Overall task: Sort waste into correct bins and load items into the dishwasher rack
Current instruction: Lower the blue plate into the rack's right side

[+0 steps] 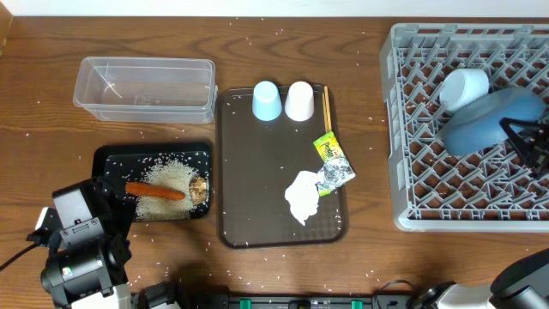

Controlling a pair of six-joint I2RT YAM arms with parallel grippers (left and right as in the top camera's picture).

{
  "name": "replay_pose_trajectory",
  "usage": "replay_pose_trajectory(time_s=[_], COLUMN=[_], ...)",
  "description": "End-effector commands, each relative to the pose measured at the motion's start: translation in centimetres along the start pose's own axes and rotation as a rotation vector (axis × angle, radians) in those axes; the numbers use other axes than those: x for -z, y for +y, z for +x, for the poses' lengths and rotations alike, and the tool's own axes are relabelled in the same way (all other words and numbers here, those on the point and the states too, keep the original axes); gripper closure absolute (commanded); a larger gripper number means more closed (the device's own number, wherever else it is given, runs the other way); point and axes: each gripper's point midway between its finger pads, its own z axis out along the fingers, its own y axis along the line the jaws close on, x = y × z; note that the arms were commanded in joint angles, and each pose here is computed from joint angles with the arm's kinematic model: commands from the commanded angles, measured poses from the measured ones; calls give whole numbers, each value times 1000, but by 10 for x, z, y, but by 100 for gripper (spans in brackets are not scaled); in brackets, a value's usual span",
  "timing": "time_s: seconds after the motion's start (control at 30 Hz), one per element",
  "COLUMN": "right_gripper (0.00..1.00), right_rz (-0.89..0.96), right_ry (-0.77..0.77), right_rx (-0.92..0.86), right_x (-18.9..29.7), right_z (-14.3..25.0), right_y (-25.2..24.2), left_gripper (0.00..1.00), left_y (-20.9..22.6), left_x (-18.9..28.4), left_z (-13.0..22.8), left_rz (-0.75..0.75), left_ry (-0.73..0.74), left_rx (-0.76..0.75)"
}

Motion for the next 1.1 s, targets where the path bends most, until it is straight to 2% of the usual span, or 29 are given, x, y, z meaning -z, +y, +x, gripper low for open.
replay_pose_trajectory(time_s=[0.0, 0.07, 0.13, 0.2, 0.23, 0.27, 0.33, 0.37, 0.4, 0.6, 0.73, 1.07], right_gripper=[99, 99, 94, 84, 72, 55, 36, 12, 1, 1, 1, 1], right_rz=[210, 208, 192, 156, 144, 135, 133, 133, 136, 135, 139, 171], right_ry=[3, 2, 8, 18, 22, 23, 24, 25, 28, 34, 7, -164], right_rx=[-139, -161, -166, -159, -164, -170, -177, -179, -186, -196, -132, 191], right_x=[9, 12, 14, 15, 16, 16, 17, 17, 17, 18, 23, 51], right_z=[6, 8, 12, 16, 17, 18, 20, 20, 21, 27, 30, 36], right_y=[-44, -45, -43, -37, -35, -33, -32, -32, -32, -27, -11, 66], left_gripper=[2, 2, 2, 2, 2, 2, 2, 2, 2, 2, 2, 2], left_y=[0, 0, 0, 0, 0, 0, 0, 0, 0, 0, 0, 0], left_x=[3, 3, 3, 3, 3, 3, 3, 3, 3, 3, 3, 3], left_z=[-5, -5, -5, -5, -5, -5, -5, -5, -5, -5, -5, -5], left_rz=[0, 0, 0, 0, 0, 0, 0, 0, 0, 0, 0, 0], left_ry=[-14, -14, -14, -14, -14, -14, -14, -14, -14, -14, -14, -14], left_rx=[-5, -5, -5, -5, -5, -5, -5, -5, -5, -5, -5, -5])
